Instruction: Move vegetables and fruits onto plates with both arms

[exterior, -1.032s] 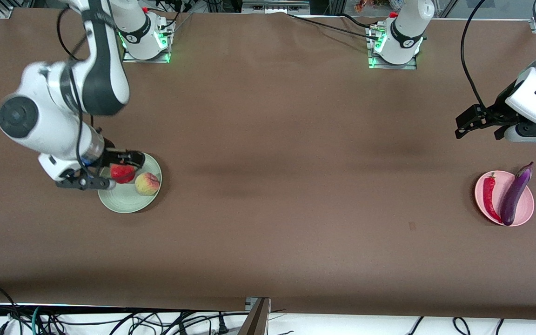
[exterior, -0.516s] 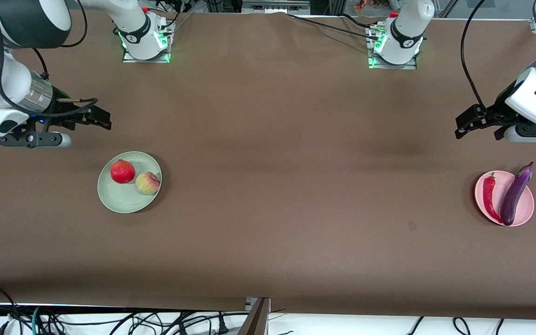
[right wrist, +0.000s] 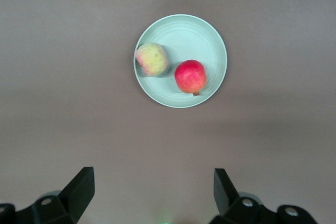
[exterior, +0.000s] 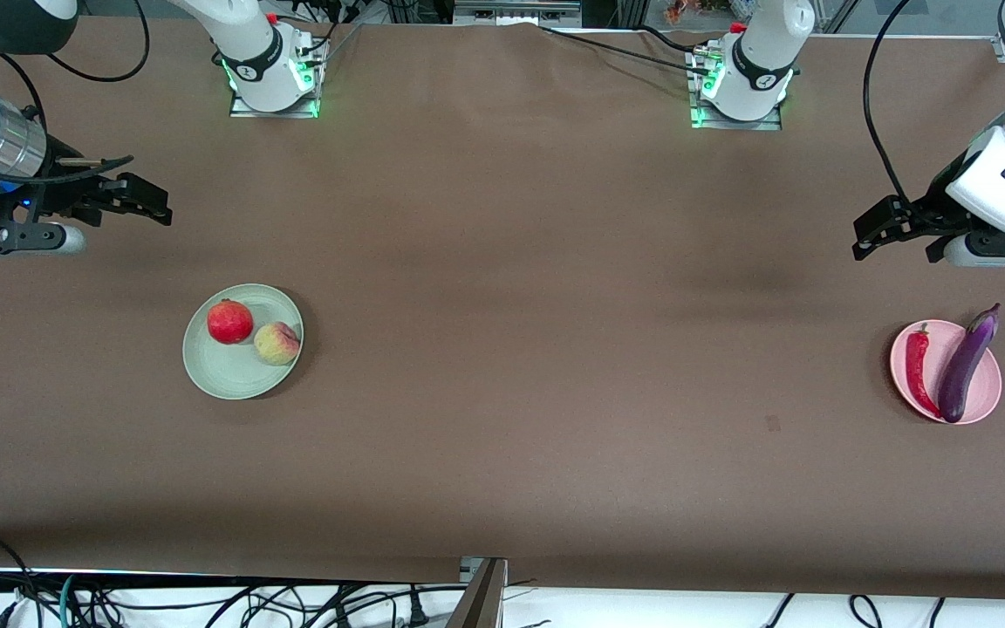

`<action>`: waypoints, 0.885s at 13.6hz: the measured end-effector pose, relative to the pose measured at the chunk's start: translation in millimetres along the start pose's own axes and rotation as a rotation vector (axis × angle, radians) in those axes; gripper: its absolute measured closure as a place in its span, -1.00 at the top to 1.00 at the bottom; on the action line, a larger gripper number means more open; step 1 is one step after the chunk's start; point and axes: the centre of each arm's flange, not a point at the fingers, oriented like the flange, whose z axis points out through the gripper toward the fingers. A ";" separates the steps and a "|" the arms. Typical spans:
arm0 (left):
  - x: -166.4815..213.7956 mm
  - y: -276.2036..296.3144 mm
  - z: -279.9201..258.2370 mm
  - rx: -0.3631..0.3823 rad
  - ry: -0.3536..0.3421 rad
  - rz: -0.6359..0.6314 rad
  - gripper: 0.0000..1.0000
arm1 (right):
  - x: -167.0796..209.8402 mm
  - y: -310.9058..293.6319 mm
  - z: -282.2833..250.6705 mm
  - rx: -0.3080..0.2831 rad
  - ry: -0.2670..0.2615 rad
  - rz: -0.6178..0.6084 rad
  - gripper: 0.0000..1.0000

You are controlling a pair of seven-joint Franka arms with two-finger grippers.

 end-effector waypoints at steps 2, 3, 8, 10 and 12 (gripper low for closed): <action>0.0 0.0 0.0 0.000 0.000 0.000 1.00 | 0.1 1.2 0.2 -0.008 0.000 -0.004 1.00; 0.0 0.0 0.0 0.000 0.000 0.000 1.00 | 0.3 3.2 0.2 -0.009 0.000 -0.006 0.99; 0.0 0.0 0.0 0.000 0.000 0.000 1.00 | 0.3 2.1 -0.8 -0.009 0.003 -0.017 1.00; 0.0 0.0 0.0 0.000 0.000 0.000 1.00 | 1.3 0.5 -5.0 -0.009 0.012 -0.019 1.00; 0.0 0.0 0.0 0.000 0.000 0.000 1.00 | 3.1 -0.8 -8.7 -0.010 0.021 -0.021 0.98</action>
